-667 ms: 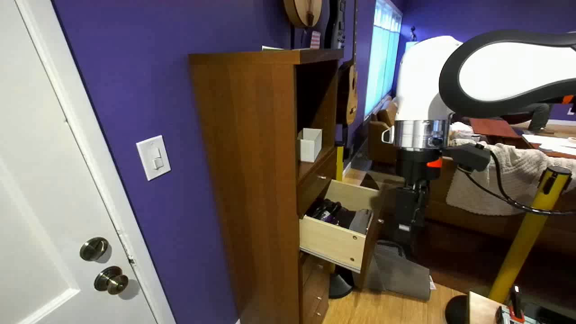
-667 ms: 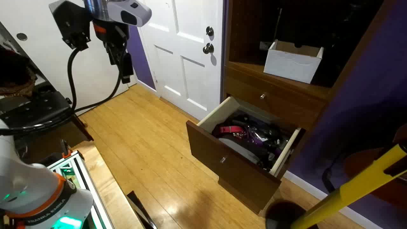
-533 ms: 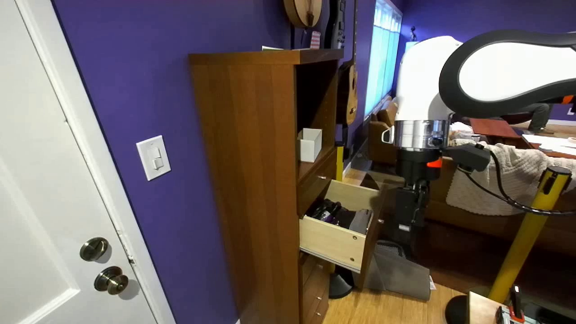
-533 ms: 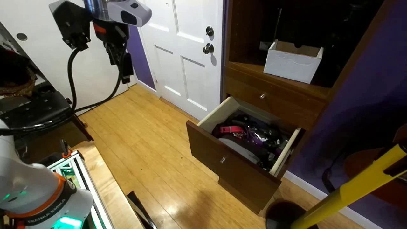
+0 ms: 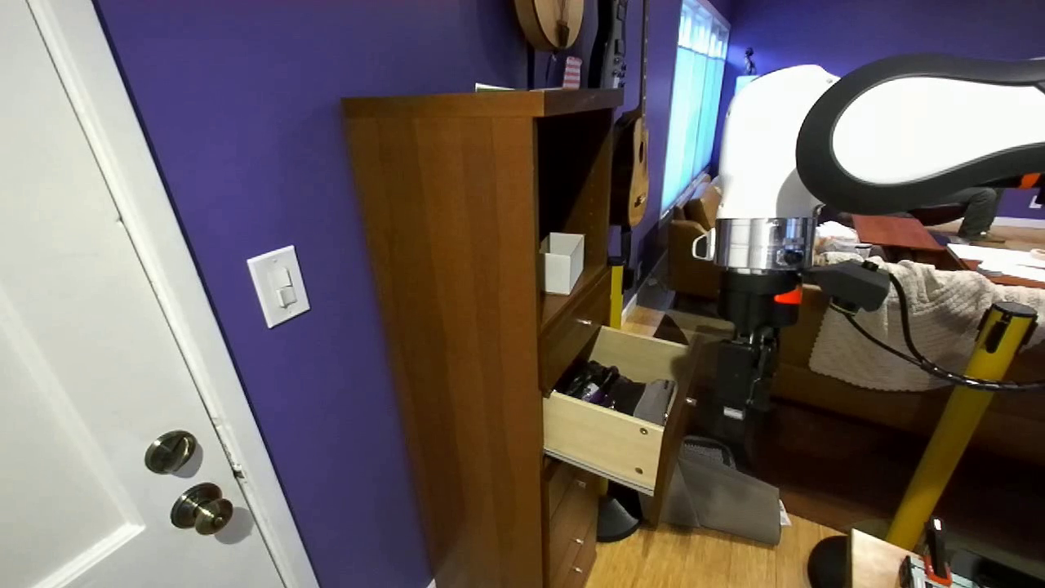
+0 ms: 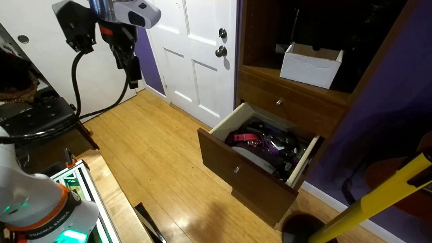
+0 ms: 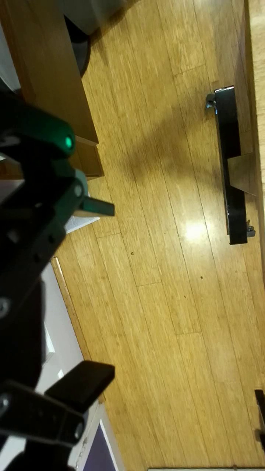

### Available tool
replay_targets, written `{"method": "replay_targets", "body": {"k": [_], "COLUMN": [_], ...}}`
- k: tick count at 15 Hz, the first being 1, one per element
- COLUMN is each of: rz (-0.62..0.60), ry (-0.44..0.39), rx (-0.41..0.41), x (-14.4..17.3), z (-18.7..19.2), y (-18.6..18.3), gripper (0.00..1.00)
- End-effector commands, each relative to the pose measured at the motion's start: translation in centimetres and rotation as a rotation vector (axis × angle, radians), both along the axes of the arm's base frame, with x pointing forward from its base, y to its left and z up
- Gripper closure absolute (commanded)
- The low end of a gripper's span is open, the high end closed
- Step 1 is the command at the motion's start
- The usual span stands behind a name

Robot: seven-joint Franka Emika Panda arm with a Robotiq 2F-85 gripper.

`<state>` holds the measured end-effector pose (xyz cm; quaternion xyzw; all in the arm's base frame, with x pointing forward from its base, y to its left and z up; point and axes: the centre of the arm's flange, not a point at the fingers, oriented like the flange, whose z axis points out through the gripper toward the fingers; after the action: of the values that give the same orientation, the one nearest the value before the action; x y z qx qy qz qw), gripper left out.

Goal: Close the open drawer

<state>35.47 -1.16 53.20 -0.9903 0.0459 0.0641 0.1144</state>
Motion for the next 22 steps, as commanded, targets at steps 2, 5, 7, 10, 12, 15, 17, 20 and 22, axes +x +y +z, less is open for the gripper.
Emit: {"method": "replay_targets", "body": {"k": [2, 5, 7, 10, 12, 15, 17, 20, 22], "rz": [-0.038, 0.03, 0.083, 0.125, 0.15, 0.146, 0.137, 0.13, 0.137], "ry": [-0.015, -0.049, -0.061, -0.067, -0.085, -0.082, -0.068, -0.037, -0.038], "rx": [-0.028, -0.114, -0.162, -0.183, -0.201, -0.214, -0.22, -0.219, -0.214], "x": [0.5, 1.0, 1.7, 2.6, 3.3, 3.9, 3.9, 3.9, 4.0], "z": [-1.2, -2.9, -4.1, -6.0, -7.5, -9.9, -11.2, -13.2, -14.2], "y": [-2.4, -5.9, -8.0, -10.7, -12.3, -14.8, -16.3, -18.2, -19.0], "gripper": [0.0, 0.0, 0.0, 0.0, 0.0, 0.25, 0.34, 0.58, 0.74]}}
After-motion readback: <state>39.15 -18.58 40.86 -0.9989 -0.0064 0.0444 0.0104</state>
